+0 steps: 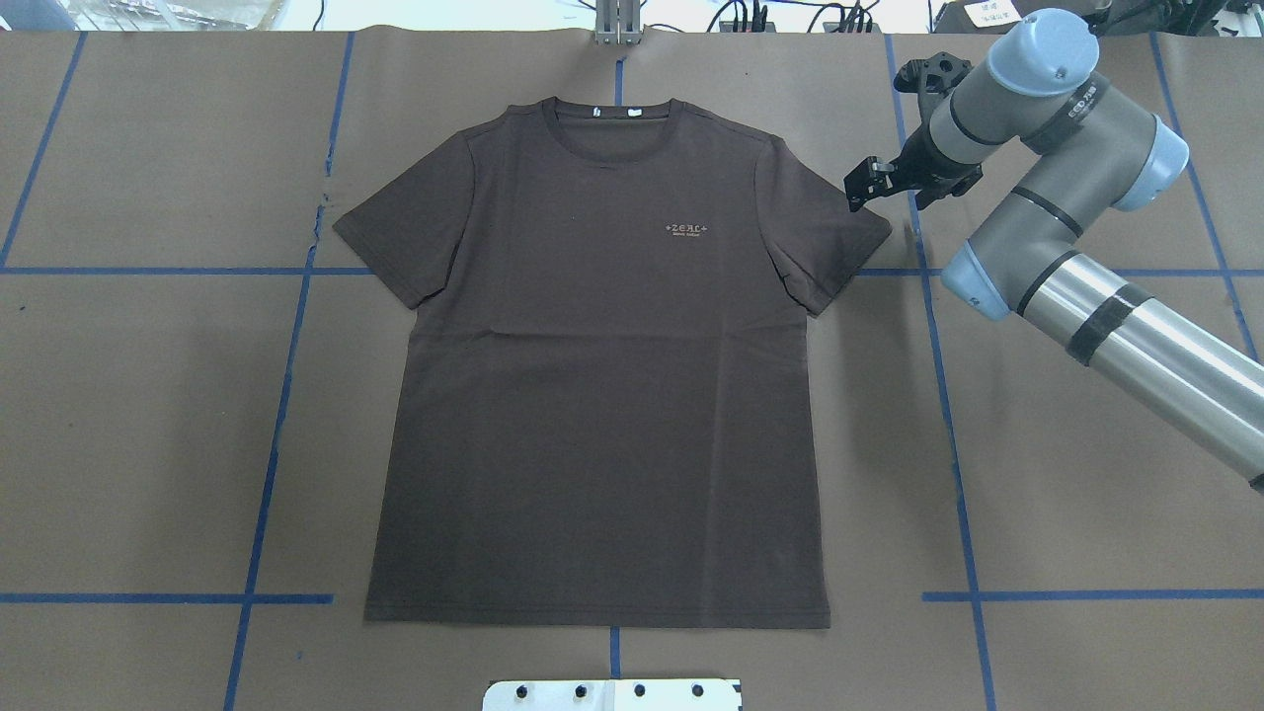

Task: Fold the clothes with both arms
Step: 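Move the right gripper to the sleeve nearest it and grasp it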

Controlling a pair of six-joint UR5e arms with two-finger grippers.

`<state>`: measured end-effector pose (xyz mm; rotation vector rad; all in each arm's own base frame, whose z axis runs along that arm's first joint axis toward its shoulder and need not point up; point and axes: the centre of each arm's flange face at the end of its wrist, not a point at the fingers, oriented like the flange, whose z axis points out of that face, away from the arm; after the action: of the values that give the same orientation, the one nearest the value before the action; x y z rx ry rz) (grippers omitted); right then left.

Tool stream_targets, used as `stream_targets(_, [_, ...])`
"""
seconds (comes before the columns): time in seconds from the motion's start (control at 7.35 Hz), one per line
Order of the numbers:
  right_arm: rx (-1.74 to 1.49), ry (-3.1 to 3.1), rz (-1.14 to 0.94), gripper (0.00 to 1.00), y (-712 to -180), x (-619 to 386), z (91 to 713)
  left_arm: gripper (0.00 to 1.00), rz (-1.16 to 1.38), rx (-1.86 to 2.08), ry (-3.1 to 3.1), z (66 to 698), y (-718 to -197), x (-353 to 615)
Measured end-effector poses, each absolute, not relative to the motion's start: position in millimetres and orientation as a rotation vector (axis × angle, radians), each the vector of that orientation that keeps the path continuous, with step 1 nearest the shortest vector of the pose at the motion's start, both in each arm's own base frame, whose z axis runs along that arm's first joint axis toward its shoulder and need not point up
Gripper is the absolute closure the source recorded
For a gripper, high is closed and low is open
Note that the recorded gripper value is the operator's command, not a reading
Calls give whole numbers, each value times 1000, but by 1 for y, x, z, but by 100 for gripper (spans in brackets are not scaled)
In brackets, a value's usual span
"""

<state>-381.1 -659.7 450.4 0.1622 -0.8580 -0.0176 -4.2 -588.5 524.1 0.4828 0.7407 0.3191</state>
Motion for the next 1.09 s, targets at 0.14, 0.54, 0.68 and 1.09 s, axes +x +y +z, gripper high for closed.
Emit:
stream_targets(0.14, [148, -850, -24, 0, -656, -388, 452, 0, 319, 483, 742, 524, -589, -4])
stream_targets(0.54, [117, -834, -37, 53, -648, -402, 456, 0, 319, 485, 742, 522, -590, -4])
stream_targets(0.68, [112, -830, -37, 69, -648, -402, 458, 0, 319, 487, 742, 521, -590, -4])
stream_targets(1.09, [109, -821, -36, 94, -651, -397, 459, 0, 319, 488, 742, 520, -591, -4])
